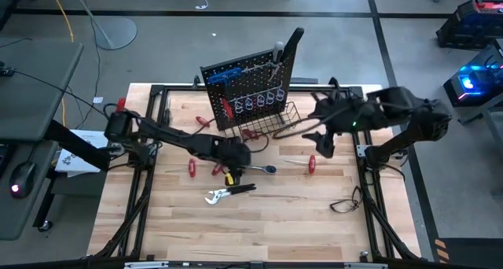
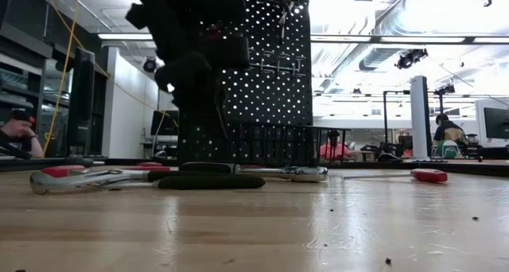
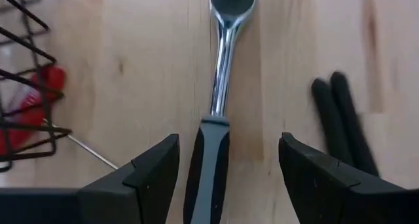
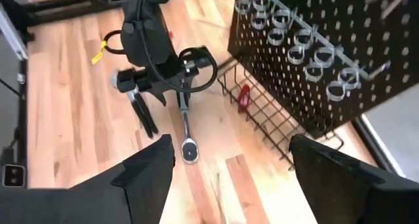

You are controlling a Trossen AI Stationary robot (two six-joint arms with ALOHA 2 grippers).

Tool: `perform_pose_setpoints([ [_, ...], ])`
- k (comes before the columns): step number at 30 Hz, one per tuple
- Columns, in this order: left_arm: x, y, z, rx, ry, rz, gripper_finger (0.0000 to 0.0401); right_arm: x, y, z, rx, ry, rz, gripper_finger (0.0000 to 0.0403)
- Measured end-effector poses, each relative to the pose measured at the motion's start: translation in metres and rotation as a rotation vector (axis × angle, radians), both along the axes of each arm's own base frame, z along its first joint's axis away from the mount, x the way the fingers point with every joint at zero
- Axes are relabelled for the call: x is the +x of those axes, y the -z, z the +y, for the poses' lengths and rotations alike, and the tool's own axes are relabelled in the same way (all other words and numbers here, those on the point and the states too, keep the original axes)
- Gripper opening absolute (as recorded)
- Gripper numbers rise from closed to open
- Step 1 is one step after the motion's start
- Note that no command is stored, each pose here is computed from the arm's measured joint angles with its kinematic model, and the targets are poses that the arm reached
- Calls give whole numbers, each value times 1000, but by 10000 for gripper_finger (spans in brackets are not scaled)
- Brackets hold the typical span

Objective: Hang tools onto peg board
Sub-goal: Put the gray ratchet wrench into the wire basket on the peg board

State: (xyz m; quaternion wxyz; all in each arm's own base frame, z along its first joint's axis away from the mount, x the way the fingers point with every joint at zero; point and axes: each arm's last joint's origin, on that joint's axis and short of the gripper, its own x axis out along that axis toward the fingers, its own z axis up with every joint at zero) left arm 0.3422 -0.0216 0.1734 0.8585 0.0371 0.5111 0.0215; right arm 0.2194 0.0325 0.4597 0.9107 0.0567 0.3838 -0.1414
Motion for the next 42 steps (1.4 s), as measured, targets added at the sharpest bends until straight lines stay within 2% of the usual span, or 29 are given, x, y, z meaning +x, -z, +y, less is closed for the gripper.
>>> perform_pose_setpoints([
  [5,1,18,1,14,11,135,241,-6,14,10,49,100,1,291],
  [10,4,36,1,51,55,192,224,-12,31,23,44,199,-8,291],
  [13,6,41,3,70,67,213,172,-14,41,32,51,249,-23,291],
  [16,4,40,3,64,74,226,87,-15,49,40,81,291,-32,291],
  [17,3,39,3,50,76,226,87,-15,50,42,95,300,-36,291],
  [22,-7,14,4,-14,17,192,87,-15,60,53,166,351,-64,291],
  [29,-16,-38,-2,-105,21,-11,87,-10,87,58,111,365,-30,291],
  [30,-19,-47,-3,-112,19,-47,80,-9,89,56,97,376,-32,291],
  [32,-24,-65,-4,-131,8,-115,20,-8,91,53,80,397,-37,291],
  [33,-28,-72,-4,-140,-4,-141,6,-7,90,51,77,401,-39,291],
  [38,-40,-96,-2,-157,-69,-232,4,-5,88,43,113,331,4,291],
  [42,-40,-96,-2,-159,-71,-234,4,1,87,38,109,260,24,291],
])
